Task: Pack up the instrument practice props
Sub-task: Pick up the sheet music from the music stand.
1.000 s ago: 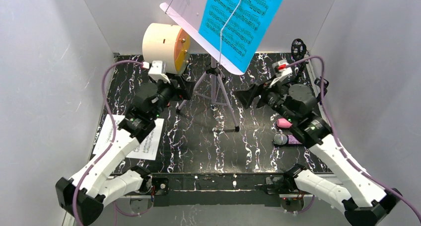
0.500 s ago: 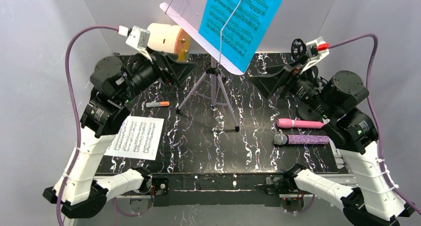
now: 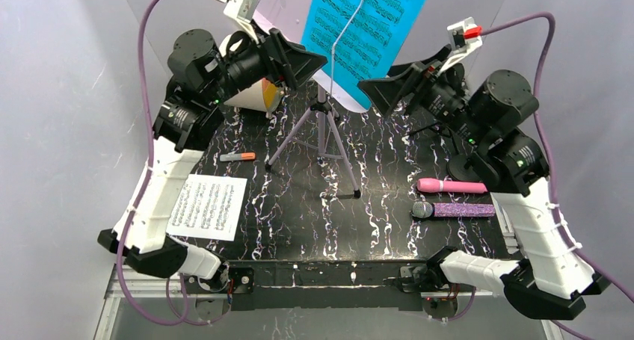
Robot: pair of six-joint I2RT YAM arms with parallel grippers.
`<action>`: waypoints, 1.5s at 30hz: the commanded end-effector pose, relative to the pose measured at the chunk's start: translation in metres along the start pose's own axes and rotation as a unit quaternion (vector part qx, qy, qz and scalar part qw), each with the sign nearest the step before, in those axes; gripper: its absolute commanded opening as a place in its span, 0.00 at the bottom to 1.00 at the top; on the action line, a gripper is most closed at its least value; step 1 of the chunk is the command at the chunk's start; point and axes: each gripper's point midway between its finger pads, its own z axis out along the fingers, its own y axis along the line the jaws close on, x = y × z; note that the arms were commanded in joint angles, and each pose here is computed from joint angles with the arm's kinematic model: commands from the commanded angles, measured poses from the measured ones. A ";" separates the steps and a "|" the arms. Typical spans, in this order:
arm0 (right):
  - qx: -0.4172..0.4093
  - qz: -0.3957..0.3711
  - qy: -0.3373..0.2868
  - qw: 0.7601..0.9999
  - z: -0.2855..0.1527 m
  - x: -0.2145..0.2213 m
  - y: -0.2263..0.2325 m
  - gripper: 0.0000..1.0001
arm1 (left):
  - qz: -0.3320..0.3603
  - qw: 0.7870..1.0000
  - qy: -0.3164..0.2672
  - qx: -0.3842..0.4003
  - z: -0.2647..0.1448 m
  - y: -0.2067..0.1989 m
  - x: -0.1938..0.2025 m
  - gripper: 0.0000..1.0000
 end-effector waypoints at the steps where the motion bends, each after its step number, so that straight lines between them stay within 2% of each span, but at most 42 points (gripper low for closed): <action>1: -0.003 -0.015 -0.075 0.997 0.007 -0.043 0.006 0.99 | -0.009 0.997 -0.041 0.061 0.003 -0.028 -0.030 0.74; 11: 0.017 -0.010 -0.122 0.992 0.008 -0.056 -0.002 0.99 | -0.010 0.993 -0.065 0.097 0.028 -0.042 -0.037 0.61; 18: 0.054 -0.012 -0.133 0.990 0.011 -0.053 -0.019 0.99 | 0.020 0.995 -0.066 0.075 0.045 -0.044 -0.022 0.51; 23: 0.085 -0.021 -0.138 0.987 0.010 -0.052 -0.032 0.99 | 0.049 0.994 -0.082 0.051 0.048 -0.047 -0.019 0.41; 26: 0.100 -0.028 -0.141 0.985 0.008 -0.052 -0.038 0.97 | 0.058 0.993 -0.093 0.046 0.048 -0.048 -0.020 0.30; 29: 0.117 -0.035 -0.146 0.982 0.003 -0.054 -0.043 0.92 | 0.068 0.991 -0.105 0.039 0.047 -0.049 -0.019 0.16; 32: 0.124 -0.041 -0.145 0.981 -0.001 -0.052 -0.046 0.86 | 0.076 0.989 -0.123 0.035 0.047 -0.048 -0.022 0.10; 35: 0.124 -0.046 -0.141 0.981 -0.003 -0.049 -0.046 0.73 | 0.084 0.987 -0.131 0.033 0.046 -0.048 -0.021 0.04; 38: 0.123 -0.047 -0.138 0.982 -0.005 -0.047 -0.046 0.65 | 0.095 0.984 -0.147 0.035 0.045 -0.051 -0.021 0.00; 45: 0.120 -0.048 -0.145 0.981 -0.013 -0.045 -0.045 0.49 | 0.117 0.975 -0.185 0.044 0.039 -0.057 -0.025 0.00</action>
